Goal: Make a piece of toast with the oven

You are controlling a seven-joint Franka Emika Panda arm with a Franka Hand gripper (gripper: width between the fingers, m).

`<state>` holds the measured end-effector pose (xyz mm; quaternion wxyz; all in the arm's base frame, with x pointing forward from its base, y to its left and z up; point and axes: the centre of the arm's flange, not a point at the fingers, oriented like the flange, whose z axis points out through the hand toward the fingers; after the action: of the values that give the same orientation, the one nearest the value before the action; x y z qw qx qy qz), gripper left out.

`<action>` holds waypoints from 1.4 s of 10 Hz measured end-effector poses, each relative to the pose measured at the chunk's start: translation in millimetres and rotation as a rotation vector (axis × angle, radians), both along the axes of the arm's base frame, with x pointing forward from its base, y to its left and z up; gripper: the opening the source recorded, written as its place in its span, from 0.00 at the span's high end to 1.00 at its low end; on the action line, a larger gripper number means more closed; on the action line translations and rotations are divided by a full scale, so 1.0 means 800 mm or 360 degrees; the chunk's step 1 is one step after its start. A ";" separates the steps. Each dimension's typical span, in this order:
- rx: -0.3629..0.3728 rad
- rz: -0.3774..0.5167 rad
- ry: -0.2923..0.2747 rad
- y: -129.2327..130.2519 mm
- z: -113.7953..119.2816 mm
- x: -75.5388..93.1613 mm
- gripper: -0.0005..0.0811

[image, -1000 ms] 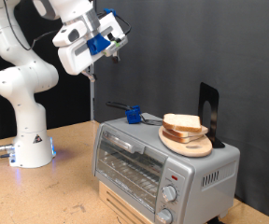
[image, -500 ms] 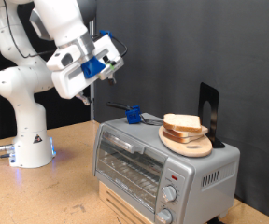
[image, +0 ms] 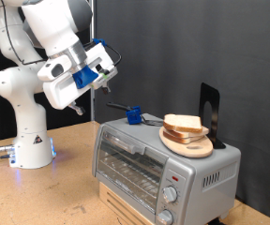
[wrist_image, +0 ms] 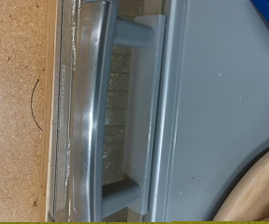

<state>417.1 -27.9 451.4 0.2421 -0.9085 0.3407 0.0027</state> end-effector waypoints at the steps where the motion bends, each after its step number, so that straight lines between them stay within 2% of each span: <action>1: 0.0023 0.0019 0.0027 0.001 -0.001 -0.002 0.16; 2: 0.0036 0.0056 0.0049 0.001 -0.002 -0.005 0.16; 4: -0.0019 0.0081 0.0077 0.012 -0.019 -0.010 0.16; 6: -0.0106 0.0031 0.0056 0.032 -0.053 -0.009 0.16; 8: -0.0141 0.0001 0.0028 0.049 -0.081 -0.003 0.16; 11: -0.0175 -0.0018 0.0038 0.064 -0.111 0.003 0.16; 14: -0.0191 -0.0051 0.0049 0.066 -0.131 0.005 0.16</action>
<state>421.2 24.6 347.0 0.1820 -0.9156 0.3583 -0.0077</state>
